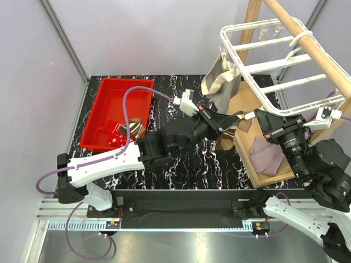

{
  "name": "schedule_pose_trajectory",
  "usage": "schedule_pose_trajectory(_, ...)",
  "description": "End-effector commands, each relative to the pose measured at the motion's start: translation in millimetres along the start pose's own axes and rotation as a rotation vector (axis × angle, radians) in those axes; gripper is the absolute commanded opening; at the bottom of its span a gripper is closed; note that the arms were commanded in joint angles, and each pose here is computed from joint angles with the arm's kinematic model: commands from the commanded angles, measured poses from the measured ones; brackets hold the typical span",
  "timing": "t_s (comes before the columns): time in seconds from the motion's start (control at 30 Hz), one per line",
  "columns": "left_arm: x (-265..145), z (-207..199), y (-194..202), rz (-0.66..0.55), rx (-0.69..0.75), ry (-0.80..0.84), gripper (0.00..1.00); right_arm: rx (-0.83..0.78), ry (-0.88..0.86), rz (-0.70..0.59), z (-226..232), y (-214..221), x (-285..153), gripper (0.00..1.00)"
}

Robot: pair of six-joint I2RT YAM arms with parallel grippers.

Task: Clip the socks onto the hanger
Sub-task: Clamp the sock onto the hanger.

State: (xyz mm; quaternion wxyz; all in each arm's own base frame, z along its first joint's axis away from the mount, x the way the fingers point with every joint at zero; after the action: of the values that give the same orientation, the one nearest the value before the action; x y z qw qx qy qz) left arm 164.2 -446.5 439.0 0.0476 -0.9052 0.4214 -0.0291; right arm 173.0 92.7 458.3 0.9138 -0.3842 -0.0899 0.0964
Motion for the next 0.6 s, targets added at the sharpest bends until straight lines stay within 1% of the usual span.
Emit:
schedule_pose_trajectory(0.0,-6.2,-42.5,-11.1,-0.044,-0.036,0.110,0.00,-0.021,-0.020,0.083,-1.0,22.1,0.3,0.07)
schedule_pose_trajectory(0.07,-6.3,-43.7,-11.9,-0.048,-0.035,0.114,0.00,-0.019,-0.020,0.083,-1.9,21.4,-1.5,0.18)
schedule_pose_trajectory(0.1,-4.9,-42.8,-11.2,-0.047,-0.033,0.112,0.00,-0.019,-0.023,0.084,-1.7,21.2,-2.5,0.30)
schedule_pose_trajectory(0.13,-4.9,-42.9,-11.8,-0.051,-0.030,0.112,0.00,-0.018,-0.027,0.082,-1.8,20.0,-4.2,0.34)
schedule_pose_trajectory(0.23,-2.7,-39.3,-13.2,-0.062,-0.021,0.102,0.00,-0.026,-0.032,0.085,-1.4,18.3,-6.7,0.44)
schedule_pose_trajectory(0.27,-2.3,-36.6,-13.6,-0.066,-0.016,0.093,0.01,-0.028,-0.035,0.085,-0.8,16.8,-7.9,0.45)
schedule_pose_trajectory(0.3,-1.6,-34.2,-15.4,-0.075,-0.016,0.084,0.10,-0.033,-0.031,0.089,-2.1,16.3,-10.0,0.47)
schedule_pose_trajectory(0.33,-1.4,-33.3,-16.1,-0.079,-0.013,0.081,0.16,-0.041,-0.031,0.092,-2.5,15.7,-11.1,0.54)
schedule_pose_trajectory(0.4,0.0,-27.5,-19.1,-0.097,0.011,0.060,0.29,-0.055,-0.031,0.107,-2.8,14.5,-15.0,0.64)
schedule_pose_trajectory(0.43,0.1,-25.9,-20.7,-0.104,0.028,0.056,0.37,-0.074,-0.041,0.126,-2.1,16.8,-17.0,0.76)
schedule_pose_trajectory(0.5,0.4,-18.4,-24.3,-0.123,0.077,0.027,0.46,-0.102,-0.046,0.153,-2.7,15.7,-24.0,0.85)
schedule_pose_trajectory(0.53,1.0,-13.5,-25.0,-0.126,0.101,0.014,0.52,-0.124,-0.051,0.163,-3.0,14.9,-26.8,0.89)
schedule_pose_trajectory(0.57,0.9,-13.5,-25.4,-0.128,0.122,0.019,0.55,-0.134,-0.066,0.176,-0.8,10.8,-33.9,0.95)
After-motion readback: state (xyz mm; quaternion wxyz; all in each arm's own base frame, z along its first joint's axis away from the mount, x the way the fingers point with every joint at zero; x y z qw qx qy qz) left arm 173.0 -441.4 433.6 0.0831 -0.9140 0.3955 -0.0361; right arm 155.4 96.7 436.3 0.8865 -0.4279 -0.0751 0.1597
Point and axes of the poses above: each gripper's point midway between its finger pads, its own x axis out along the fingers, its own z axis along the line the jaws close on, y = z × x, the point moved 1 cm from there along -x, back along the fingers, and after that the axes turned 7 degrees about -x, right-handed, at the moved point
